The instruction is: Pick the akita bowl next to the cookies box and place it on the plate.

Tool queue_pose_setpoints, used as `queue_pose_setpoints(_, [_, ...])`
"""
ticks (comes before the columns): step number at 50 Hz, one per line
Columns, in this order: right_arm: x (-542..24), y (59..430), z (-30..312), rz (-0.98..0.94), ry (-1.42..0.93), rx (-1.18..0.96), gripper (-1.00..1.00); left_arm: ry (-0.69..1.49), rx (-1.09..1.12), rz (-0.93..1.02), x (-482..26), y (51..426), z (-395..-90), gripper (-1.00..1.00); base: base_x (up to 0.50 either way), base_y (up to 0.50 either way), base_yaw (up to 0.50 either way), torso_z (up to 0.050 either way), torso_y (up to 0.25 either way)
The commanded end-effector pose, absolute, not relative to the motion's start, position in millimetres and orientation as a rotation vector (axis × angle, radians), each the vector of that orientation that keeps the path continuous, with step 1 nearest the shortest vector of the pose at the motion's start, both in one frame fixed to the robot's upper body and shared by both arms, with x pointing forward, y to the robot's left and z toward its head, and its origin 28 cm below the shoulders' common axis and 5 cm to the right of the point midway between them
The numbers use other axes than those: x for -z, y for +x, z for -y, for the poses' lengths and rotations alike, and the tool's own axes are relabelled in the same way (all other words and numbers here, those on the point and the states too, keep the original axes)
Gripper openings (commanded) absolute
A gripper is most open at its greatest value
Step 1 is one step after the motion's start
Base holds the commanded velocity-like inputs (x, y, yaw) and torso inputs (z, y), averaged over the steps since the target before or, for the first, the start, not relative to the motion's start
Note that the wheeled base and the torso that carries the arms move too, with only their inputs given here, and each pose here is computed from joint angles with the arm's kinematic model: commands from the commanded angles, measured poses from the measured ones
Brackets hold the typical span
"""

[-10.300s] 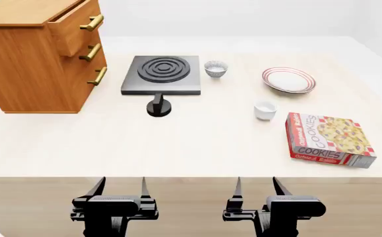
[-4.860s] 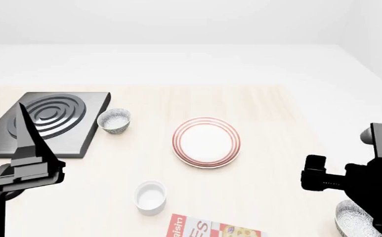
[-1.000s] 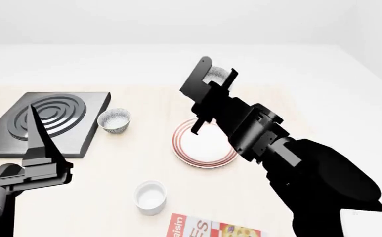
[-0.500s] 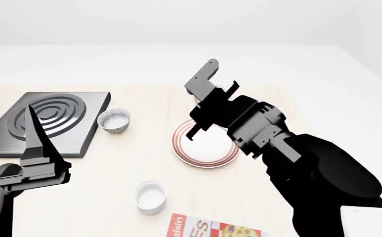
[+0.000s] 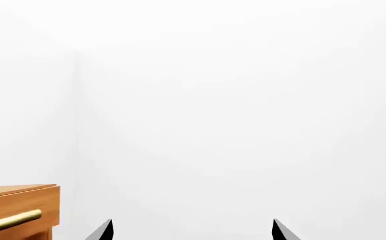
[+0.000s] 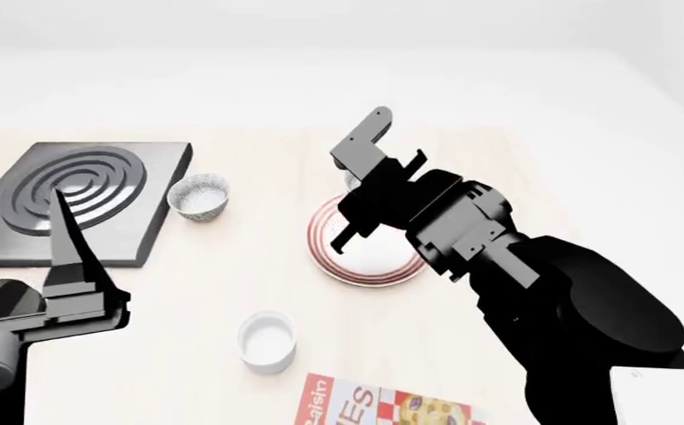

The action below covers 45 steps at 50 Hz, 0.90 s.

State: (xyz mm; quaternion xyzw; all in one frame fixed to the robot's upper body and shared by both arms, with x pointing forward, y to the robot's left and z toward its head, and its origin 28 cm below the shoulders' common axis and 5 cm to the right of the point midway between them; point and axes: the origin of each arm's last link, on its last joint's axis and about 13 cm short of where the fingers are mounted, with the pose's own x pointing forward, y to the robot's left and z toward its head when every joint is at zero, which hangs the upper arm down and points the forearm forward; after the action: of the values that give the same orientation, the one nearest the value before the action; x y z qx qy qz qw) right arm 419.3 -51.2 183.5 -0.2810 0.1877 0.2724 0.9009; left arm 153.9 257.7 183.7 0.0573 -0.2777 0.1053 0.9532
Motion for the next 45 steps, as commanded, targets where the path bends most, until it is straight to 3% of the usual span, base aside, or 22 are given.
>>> queue_pose_setpoints(1, [-188,420,51,-0.376,-0.59,-0.561,-1.0,0.123,-0.214,0.569,-184,154,-257,1.0,0.0,0.0,0.0,0.0,-0.076])
queue_pose_setpoints(15, [-188,420,49,-0.376,-0.591,-0.575,-1.0,0.14,-0.214,0.562,-183,154,-257,1.0,0.0,0.0,0.0,0.0,-0.002])
queue_pose_setpoints(22, [-187,420,50,-0.384,-0.588,-0.574,-1.0,0.142,-0.221,0.562,-184,153,-257,1.0,0.0,0.0,0.0,0.0,-0.24])
queue_pose_setpoints(45, [-177,416,49,-0.449,-0.586,-0.624,-1.0,0.123,-0.22,0.574,-184,153,-257,1.0,0.0,0.0,0.0,0.0,-0.001])
